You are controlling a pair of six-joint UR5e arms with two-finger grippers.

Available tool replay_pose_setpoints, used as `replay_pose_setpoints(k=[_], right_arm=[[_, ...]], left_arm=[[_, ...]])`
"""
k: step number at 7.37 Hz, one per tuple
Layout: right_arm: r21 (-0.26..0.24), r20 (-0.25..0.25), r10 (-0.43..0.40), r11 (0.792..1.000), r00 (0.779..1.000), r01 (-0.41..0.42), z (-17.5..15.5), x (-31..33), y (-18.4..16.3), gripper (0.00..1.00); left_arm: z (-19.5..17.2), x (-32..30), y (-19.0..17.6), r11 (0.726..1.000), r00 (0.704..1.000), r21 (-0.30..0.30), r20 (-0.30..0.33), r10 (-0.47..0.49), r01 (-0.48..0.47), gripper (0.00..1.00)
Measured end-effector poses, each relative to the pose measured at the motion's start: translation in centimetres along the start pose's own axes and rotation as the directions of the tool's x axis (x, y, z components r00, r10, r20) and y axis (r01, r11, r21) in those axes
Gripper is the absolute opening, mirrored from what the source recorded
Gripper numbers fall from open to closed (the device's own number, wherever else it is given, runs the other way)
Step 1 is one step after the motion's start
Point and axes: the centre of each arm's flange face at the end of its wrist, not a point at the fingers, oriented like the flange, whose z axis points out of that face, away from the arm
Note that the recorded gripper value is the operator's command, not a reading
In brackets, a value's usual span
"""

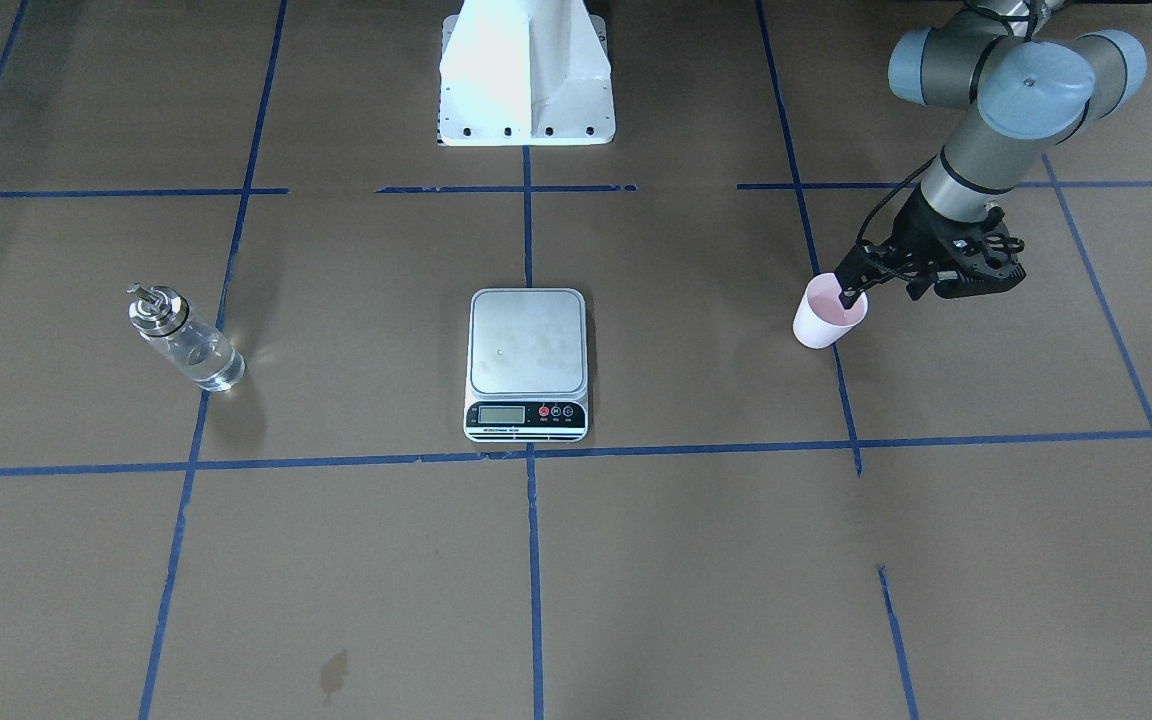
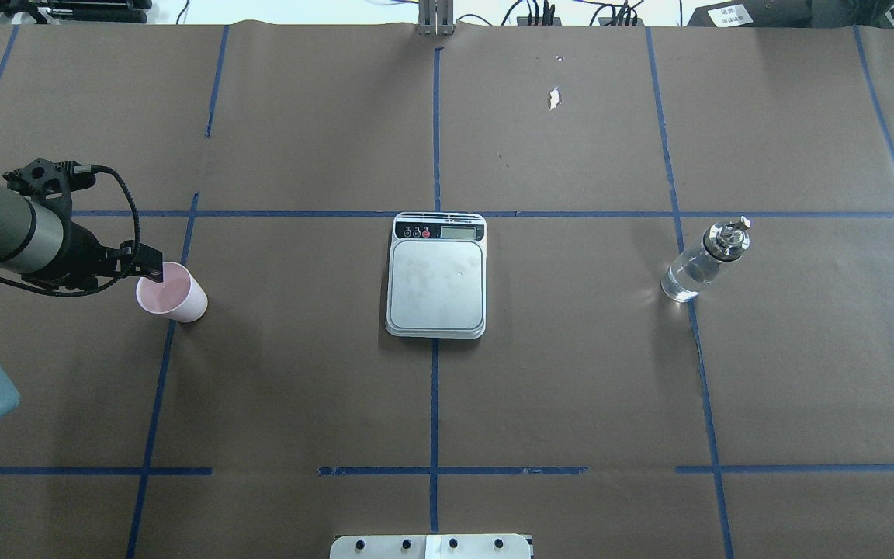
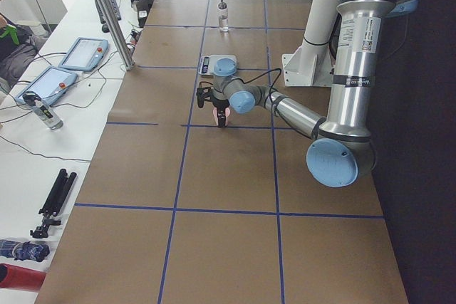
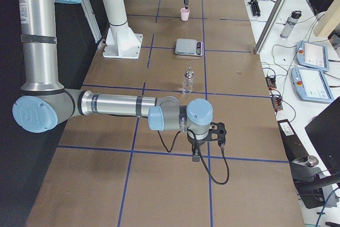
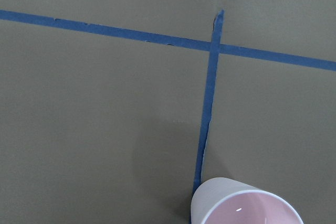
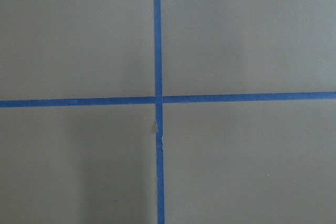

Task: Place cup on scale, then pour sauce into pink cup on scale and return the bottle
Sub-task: 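Move the left gripper down to the pink paper cup, then close the left gripper on the pink cup's rim and lift it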

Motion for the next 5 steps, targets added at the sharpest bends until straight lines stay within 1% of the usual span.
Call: replay_pose_setpoints(k=[1,2,3,4,5], right_arm=[[0.004,0.000,-0.002,1.000,1.000,0.002,-0.04,-0.05,-0.04,1.00],[0.006,0.000,-0.002,1.000,1.000,0.002,-0.09,-0.12,-0.08,1.00],[0.008,0.000,0.001,1.000,1.000,-0.001,-0.13,-0.20,-0.12,1.00],[0.008,0.000,0.007,1.000,1.000,-0.007,-0.11,-0.29,-0.14,1.00],[0.008,0.001,0.013,1.000,1.000,-0.013,-0.12,-0.40,-0.16,1.00]], left_arm=[[0.71,0.13,0.46,1.000,1.000,-0.012,0.005,0.007,-0.007,0.90],[1.35,0.24,0.86,1.000,1.000,-0.023,0.011,0.013,-0.013,0.62],[1.69,0.42,1.16,0.999,1.000,-0.030,0.013,0.018,-0.017,0.29],[1.67,0.70,1.30,0.999,1.000,-0.033,0.010,0.021,-0.020,0.00],[1.55,0.97,1.35,0.999,1.000,-0.035,0.007,0.024,-0.023,0.00]])
